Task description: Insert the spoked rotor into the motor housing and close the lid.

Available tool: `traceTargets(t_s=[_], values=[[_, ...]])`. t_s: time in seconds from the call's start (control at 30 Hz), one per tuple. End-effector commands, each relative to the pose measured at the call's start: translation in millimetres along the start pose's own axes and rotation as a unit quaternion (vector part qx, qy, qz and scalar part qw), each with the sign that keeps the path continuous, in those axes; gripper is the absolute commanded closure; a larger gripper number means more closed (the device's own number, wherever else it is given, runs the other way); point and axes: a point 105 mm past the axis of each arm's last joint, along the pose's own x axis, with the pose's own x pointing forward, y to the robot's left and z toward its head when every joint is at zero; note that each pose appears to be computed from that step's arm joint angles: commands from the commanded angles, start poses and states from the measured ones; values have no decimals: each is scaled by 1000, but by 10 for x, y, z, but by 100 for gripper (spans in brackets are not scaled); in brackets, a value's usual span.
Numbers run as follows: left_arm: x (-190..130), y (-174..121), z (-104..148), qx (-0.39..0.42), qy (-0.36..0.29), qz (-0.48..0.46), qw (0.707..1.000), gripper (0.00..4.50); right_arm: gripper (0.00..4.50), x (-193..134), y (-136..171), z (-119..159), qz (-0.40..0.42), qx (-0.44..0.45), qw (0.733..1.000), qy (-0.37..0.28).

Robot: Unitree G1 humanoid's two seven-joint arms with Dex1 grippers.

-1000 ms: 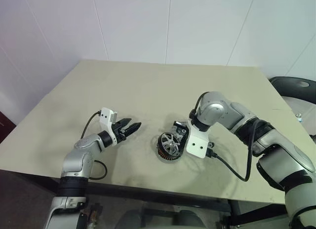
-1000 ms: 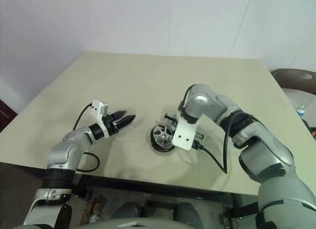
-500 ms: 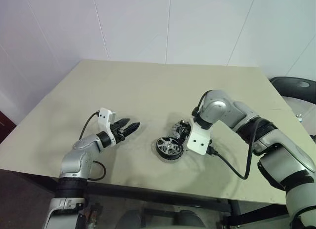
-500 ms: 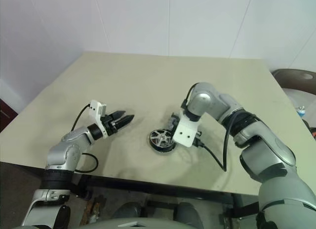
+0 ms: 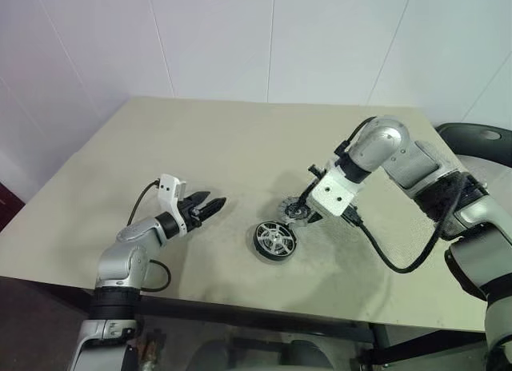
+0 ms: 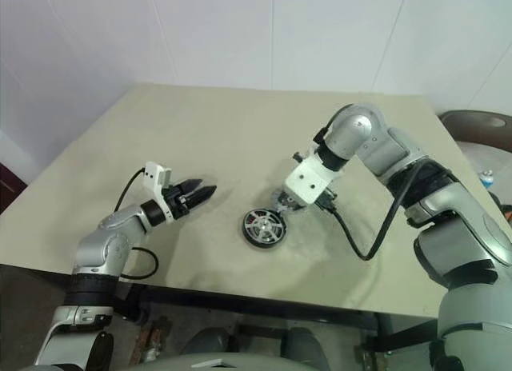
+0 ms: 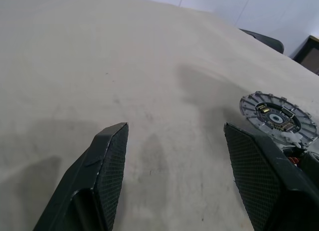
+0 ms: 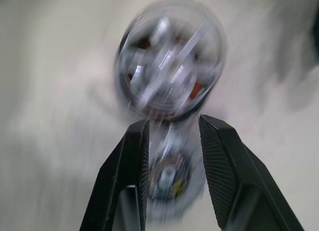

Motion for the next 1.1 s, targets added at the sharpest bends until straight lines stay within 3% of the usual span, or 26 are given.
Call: traceTargets(t_s=[0.03,0.2,0.4,0.67,0.93,1.1], values=[[31,-63,139,15,-17,-19,1000,125,286,28,-160,271,-57,-88,994,-34],[30,-138,238,38,-27,-43,998,125,286,308,111,179,-36,-153,987,-30],[38,-530,401,77,-20,-130,988,125,286,433,119,-62,-66,-121,990,-8],[59,-458,429,66,-14,-117,991,125,286,521,189,-100,-55,-122,991,0],[-93,-669,313,72,34,-185,980,125,286,440,163,-168,-37,-130,991,23],[-367,-759,76,104,109,-242,958,125,286,433,129,-172,-32,-136,990,25]])
